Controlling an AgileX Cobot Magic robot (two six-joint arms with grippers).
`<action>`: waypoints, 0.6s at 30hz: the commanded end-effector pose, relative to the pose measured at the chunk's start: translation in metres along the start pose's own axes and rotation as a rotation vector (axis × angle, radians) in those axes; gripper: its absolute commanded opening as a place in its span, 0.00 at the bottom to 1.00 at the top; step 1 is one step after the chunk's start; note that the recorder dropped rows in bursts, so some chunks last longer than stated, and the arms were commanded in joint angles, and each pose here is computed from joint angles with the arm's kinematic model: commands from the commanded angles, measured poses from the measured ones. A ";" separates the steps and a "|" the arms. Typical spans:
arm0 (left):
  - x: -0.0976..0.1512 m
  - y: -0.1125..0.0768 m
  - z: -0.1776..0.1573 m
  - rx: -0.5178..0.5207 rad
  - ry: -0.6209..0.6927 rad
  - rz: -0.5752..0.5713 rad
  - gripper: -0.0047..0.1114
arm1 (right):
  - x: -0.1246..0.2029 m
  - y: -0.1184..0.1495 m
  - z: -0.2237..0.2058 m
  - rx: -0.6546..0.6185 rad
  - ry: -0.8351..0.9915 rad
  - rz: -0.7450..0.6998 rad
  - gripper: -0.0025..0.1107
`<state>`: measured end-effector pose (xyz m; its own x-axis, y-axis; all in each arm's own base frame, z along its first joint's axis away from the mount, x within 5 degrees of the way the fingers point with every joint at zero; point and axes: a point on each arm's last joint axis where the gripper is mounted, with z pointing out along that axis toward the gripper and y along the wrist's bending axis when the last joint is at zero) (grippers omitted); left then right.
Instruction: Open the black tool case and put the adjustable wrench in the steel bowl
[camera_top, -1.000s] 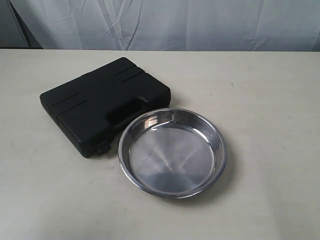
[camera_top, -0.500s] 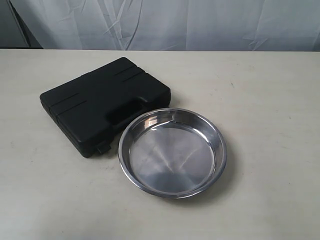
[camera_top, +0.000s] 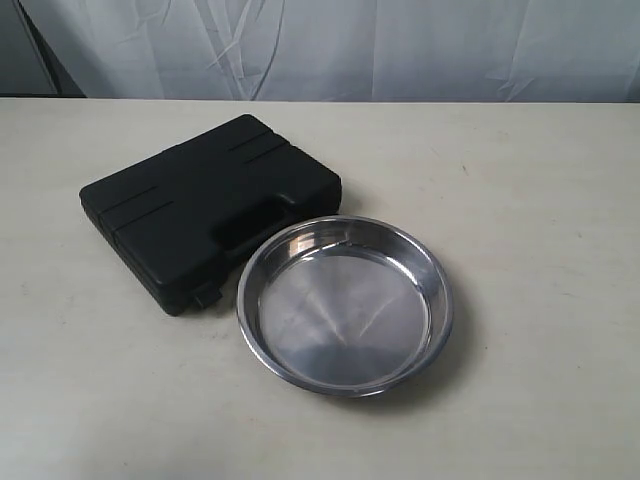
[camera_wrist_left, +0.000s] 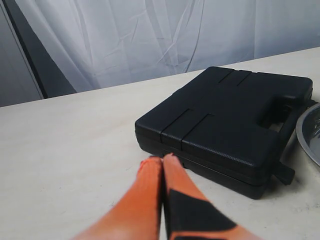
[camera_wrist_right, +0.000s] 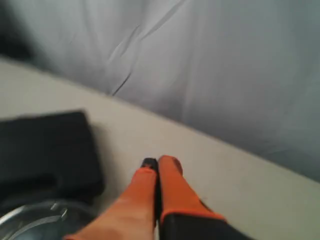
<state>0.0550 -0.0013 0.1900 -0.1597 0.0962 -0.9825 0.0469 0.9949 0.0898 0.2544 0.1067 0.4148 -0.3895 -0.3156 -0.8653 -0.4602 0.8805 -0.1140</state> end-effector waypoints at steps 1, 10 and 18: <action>-0.002 0.000 0.000 -0.002 -0.013 -0.005 0.04 | -0.010 0.057 0.093 -0.339 0.364 -0.254 0.01; -0.002 0.000 0.000 -0.002 -0.013 -0.005 0.04 | 0.030 0.143 0.217 -0.556 0.627 -0.543 0.01; -0.002 0.000 0.000 -0.002 -0.013 -0.005 0.04 | 0.059 0.177 0.241 -0.632 0.632 -0.740 0.02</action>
<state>0.0550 -0.0013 0.1900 -0.1597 0.0962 -0.9825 0.0469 0.9949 0.0898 0.3407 0.3245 0.2275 -0.1520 -0.9531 -0.2617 -0.9855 0.1665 -0.0339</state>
